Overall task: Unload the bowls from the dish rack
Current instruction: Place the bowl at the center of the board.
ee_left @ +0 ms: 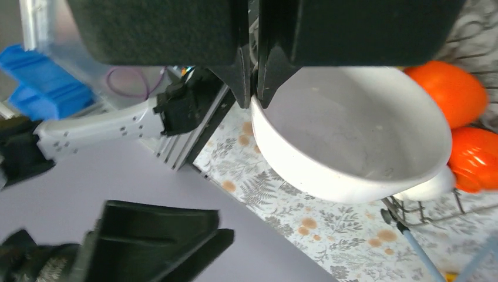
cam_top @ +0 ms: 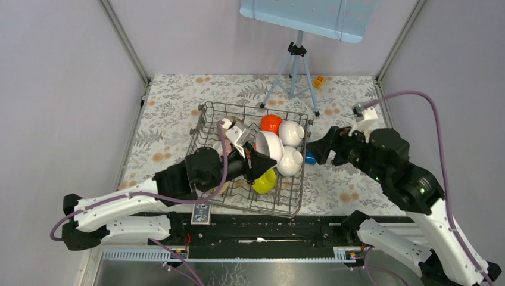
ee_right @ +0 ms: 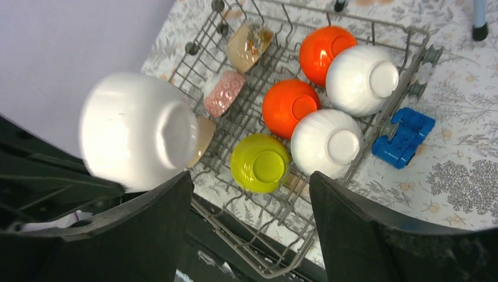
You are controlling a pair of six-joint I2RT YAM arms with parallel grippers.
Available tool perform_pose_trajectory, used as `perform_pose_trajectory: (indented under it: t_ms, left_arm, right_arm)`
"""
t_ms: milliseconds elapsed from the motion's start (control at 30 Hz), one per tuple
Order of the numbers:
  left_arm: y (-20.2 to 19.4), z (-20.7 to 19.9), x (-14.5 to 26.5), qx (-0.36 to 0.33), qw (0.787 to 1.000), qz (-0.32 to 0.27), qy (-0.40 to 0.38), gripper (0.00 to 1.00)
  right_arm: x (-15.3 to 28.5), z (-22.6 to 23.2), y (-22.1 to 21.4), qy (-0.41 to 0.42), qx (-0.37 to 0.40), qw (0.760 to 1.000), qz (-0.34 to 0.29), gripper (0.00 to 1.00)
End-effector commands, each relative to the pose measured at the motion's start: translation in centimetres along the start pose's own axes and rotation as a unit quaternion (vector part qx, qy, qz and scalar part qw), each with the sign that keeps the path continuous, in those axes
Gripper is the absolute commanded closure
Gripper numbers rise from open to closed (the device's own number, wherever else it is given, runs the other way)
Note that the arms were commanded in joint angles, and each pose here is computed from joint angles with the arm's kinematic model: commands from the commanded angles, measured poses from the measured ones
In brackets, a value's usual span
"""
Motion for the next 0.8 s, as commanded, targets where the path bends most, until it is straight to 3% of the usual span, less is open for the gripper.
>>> perform_pose_trajectory:
  t_ms: [0, 233, 567, 633, 767]
  left_arm:
    - [0.8, 0.8, 2.1, -0.148, 0.984, 0.1, -0.013, 1.0]
    - [0.3, -0.2, 2.8, -0.297, 0.934, 0.2, -0.009, 1.0]
    - [-1.2, -1.4, 3.7, -0.464, 0.847, 0.245, -0.086, 1.0]
    - [-1.6, -1.5, 3.8, -0.492, 0.822, 0.264, -0.113, 1.0]
    - [-3.2, -1.3, 4.3, -0.564, 0.745, 0.324, -0.146, 1.0]
  right_arm:
    - [-0.7, 0.7, -0.1, 0.004, 0.025, 0.997, 0.07, 0.22]
    - [-2.3, 1.7, 0.6, -0.014, 0.046, 0.992, 0.119, 0.25]
    - [-2.8, 2.3, 1.5, -0.036, 0.077, 0.982, 0.167, 0.29]
    - [-3.1, 2.3, 1.3, -0.038, 0.084, 0.979, 0.18, 0.3]
    - [-3.7, 2.9, 0.7, -0.027, 0.091, 0.973, 0.208, 0.31]
Point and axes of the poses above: each gripper's point midway between its finger pads, its own x axis back along the fingers, its own z axis along the line the jaws close on, y = z × x, the point moved 10 cm from there along x, back along the fingers, and after that the axes turned 13 degrees about -x, right-handed, at the moved point
